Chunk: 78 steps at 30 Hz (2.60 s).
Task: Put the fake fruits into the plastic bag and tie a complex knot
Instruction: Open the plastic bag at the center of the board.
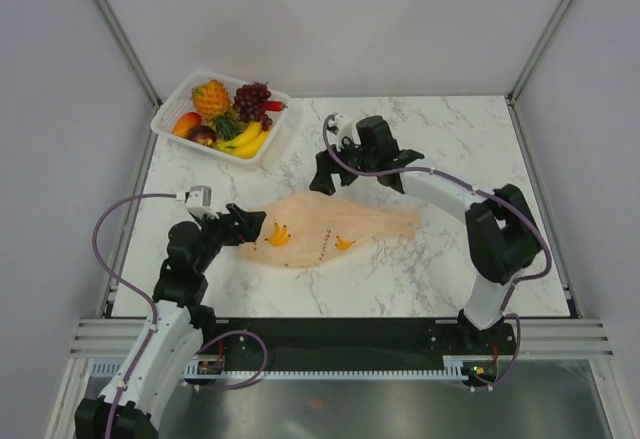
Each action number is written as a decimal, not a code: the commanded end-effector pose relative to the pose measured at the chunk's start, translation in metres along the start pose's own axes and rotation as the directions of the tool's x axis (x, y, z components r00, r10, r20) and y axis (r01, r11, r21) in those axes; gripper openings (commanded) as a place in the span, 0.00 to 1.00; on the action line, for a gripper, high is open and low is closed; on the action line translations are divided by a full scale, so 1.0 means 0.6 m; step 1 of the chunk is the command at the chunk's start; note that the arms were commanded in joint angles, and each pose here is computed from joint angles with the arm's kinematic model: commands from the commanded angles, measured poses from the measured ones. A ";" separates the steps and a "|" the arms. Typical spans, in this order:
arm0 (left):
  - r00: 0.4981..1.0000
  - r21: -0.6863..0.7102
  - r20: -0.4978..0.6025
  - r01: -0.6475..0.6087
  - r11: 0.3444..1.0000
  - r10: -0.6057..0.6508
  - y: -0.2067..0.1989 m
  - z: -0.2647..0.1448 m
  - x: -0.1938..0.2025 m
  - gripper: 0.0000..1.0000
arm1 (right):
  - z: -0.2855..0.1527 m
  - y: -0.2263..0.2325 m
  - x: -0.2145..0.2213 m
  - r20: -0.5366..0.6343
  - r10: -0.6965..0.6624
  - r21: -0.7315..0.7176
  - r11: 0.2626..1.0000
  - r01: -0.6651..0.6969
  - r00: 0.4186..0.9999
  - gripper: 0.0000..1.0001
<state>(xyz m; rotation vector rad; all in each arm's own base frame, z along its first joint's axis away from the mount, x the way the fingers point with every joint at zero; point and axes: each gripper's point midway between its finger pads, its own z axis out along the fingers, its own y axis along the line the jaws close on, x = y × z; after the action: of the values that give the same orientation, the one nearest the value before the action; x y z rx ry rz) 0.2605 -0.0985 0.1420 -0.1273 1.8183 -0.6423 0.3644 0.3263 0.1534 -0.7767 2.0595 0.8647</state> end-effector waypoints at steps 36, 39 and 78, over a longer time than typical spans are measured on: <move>0.999 -0.012 0.042 -0.022 1.000 0.023 -0.005 0.004 -0.032 1.00 | -0.054 0.260 0.026 0.123 -0.372 0.341 0.886 0.313 0.920 0.71; 0.999 -0.022 0.038 -0.017 1.000 0.018 -0.004 0.005 -0.034 1.00 | -0.077 0.273 0.008 0.174 -0.345 0.307 0.909 0.282 0.922 0.71; 1.000 -0.044 0.015 0.003 0.999 -0.002 0.003 0.008 -0.027 1.00 | -0.040 0.282 0.028 0.064 -0.149 -0.109 0.982 0.156 0.987 0.41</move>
<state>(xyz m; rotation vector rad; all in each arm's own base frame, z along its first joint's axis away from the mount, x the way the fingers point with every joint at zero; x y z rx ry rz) 0.2645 -0.0939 0.1401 -0.1552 1.8349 -0.6131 0.1911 0.4078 0.1654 -1.0476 1.9731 0.9455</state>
